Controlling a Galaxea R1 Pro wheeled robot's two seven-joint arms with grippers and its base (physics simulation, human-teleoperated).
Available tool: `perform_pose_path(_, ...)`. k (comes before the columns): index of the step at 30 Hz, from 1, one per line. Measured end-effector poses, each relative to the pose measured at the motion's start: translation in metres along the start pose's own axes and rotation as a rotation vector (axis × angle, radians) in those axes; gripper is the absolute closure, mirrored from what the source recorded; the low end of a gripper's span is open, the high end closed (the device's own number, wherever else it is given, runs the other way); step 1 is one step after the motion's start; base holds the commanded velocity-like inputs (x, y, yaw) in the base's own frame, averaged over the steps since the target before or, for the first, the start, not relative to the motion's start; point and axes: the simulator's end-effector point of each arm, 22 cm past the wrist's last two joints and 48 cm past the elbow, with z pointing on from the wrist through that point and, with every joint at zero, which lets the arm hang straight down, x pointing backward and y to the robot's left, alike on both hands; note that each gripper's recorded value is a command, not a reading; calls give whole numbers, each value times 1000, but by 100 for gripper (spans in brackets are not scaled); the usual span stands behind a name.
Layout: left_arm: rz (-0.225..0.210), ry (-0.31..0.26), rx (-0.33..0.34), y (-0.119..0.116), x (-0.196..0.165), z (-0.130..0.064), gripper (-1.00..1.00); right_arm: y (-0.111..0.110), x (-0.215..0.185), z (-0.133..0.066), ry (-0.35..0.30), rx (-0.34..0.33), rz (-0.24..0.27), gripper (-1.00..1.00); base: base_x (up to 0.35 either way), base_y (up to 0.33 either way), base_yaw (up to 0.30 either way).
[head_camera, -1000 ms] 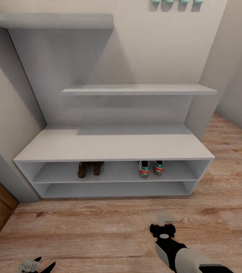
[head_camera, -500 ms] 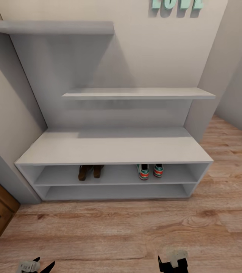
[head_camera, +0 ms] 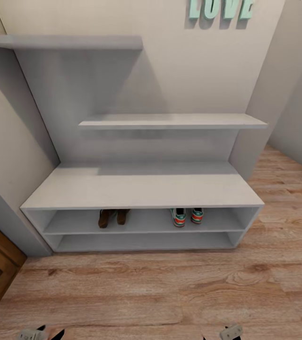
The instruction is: Pick up the two gym shoes and the two sandals from the corridor floor and place them onto the hallstand (shoe rack) in the corridor, making sure they are on the rack and not on the floor. Arrange them so the two gym shoes are next to each other and the two sandals are next to each other.
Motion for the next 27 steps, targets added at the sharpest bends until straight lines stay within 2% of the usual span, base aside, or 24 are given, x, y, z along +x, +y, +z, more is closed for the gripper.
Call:
perform_pose_path(6, 18, -27, -22, 4, -13, -13, -100, 4, -10, -7, -2, -5, 5, -100, 0, 0, 0)
perform_pose_path(27, 14, -30, -20, -12, -42, -34, -100, 4, -36, -36, 7, -11, 2, -100, 0, 0, 0)
